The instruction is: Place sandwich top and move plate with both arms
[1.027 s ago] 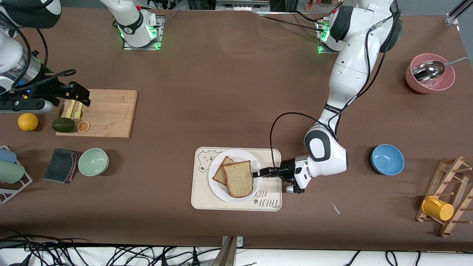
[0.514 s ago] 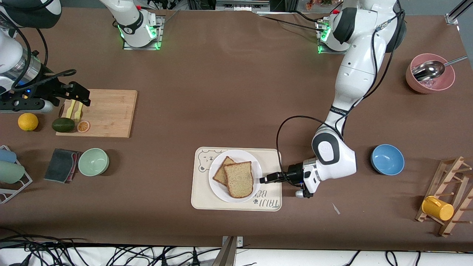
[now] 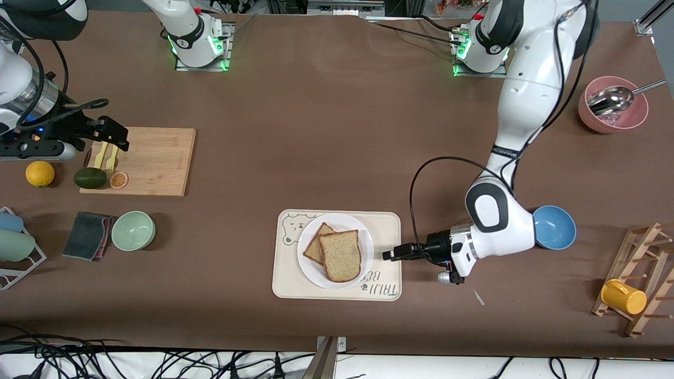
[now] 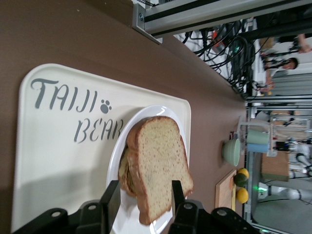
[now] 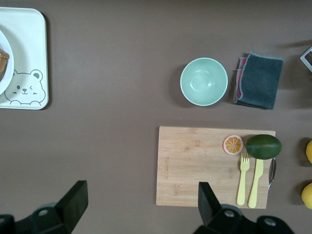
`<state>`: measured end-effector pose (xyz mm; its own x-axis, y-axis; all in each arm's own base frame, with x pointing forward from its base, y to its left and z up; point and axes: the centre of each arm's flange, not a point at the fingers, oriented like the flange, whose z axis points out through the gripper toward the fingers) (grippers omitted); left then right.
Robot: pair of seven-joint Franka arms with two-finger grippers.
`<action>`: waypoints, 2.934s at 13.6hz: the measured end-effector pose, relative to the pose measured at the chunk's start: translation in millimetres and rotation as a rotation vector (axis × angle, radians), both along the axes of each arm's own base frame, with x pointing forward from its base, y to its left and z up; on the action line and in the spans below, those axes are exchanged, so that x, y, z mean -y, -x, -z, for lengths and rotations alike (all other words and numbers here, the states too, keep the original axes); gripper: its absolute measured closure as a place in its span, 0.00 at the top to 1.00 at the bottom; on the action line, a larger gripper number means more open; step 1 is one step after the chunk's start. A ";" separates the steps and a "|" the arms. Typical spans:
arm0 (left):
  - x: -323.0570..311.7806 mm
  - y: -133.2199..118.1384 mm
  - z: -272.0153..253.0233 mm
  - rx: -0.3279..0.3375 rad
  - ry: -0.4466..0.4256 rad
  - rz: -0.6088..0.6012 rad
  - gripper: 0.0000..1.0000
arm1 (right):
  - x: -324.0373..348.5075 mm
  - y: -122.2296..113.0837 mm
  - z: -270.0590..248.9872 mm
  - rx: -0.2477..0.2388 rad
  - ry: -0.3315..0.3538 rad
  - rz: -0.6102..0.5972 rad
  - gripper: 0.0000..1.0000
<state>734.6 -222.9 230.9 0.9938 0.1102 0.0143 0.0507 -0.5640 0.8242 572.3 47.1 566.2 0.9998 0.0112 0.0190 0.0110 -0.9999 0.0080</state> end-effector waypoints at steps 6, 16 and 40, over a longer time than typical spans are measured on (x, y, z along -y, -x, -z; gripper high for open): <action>-19.5 20.1 -121.2 -0.133 -0.255 0.036 0.99 | 16.1 -0.4 -3.4 0.003 0.002 -0.012 1.00; -144.6 73.3 -268.6 -0.183 -0.671 0.154 1.00 | 53.0 15.6 -24.4 -0.037 0.008 0.026 1.00; -236.7 172.5 -419.9 -0.119 -0.987 0.138 1.00 | 34.9 26.7 -33.1 -0.031 0.009 -0.002 1.00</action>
<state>562.1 13.8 650.8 0.9979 -0.0130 -0.0634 -0.0144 -0.9997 -0.0216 545.6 12.2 599.4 0.9998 0.0132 -0.0124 0.0134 -0.9998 0.0170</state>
